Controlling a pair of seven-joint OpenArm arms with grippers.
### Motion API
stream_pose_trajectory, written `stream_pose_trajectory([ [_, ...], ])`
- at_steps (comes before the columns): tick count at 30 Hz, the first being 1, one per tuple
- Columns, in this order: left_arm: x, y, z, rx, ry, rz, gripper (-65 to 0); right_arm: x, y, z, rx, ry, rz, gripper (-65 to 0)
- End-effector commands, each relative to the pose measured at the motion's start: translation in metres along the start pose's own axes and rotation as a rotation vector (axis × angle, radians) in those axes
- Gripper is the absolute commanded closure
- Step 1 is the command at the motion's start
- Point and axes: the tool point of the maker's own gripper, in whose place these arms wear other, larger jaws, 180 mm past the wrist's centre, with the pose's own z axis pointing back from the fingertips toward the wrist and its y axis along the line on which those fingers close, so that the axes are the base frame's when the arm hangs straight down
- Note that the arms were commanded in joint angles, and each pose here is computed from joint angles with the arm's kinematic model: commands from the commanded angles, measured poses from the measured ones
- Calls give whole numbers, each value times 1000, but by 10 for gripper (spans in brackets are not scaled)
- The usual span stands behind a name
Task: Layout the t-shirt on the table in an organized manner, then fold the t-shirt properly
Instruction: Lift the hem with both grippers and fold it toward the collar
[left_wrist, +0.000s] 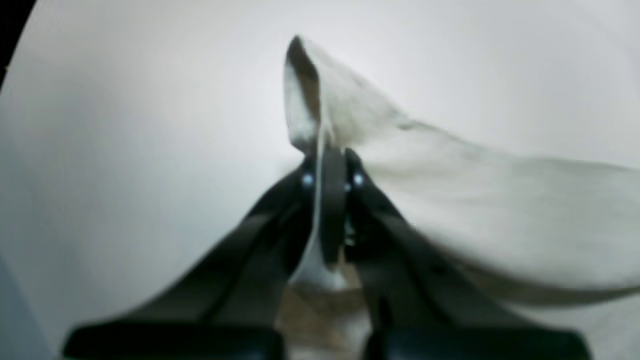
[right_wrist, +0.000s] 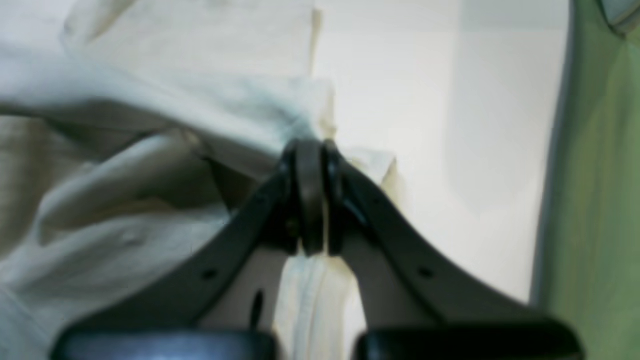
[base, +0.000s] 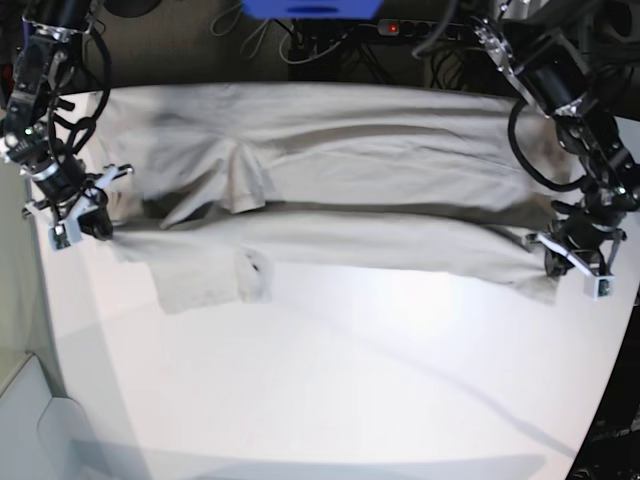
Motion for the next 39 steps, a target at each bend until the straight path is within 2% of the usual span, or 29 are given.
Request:
stream_pose_trajectory([
  [1, 24, 7, 5, 14, -68, -11, -1, 15, -7, 4, -11, -48, 21, 0],
  [5, 21, 29, 15, 66, -83, 45, -1, 12, -18, 10, -40, -44, 12, 0],
  [11, 18, 34, 18, 80, -81, 58, -1, 7, -25, 15, -61, -37, 5, 0],
  [15, 2, 35, 19, 83, -25, 57, -1, -7, -21, 20, -53, -3, 4, 0],
  [21, 7, 33, 22, 88, -34, 46, -1, 5, -10, 23, -49, -15, 28, 0],
  [25, 1, 32, 23, 86, -21, 44, -1, 19, -16, 20, -72, 25, 58, -4],
  [28, 0, 32, 23, 86, -19, 46, -1, 27, -24, 14, -89, 58, 61, -75],
  [33, -6, 31, 23, 83, -7, 48, -1, 45, -15, -4, -56, 105, 128, -275],
  [35, -6, 31, 23, 84, -7, 49, -1, 53, -7, -11, -39, 109, 156, -328],
  [39, -6, 31, 23, 84, -7, 49, -1, 51, 8, -22, -2, 118, 151, -359],
])
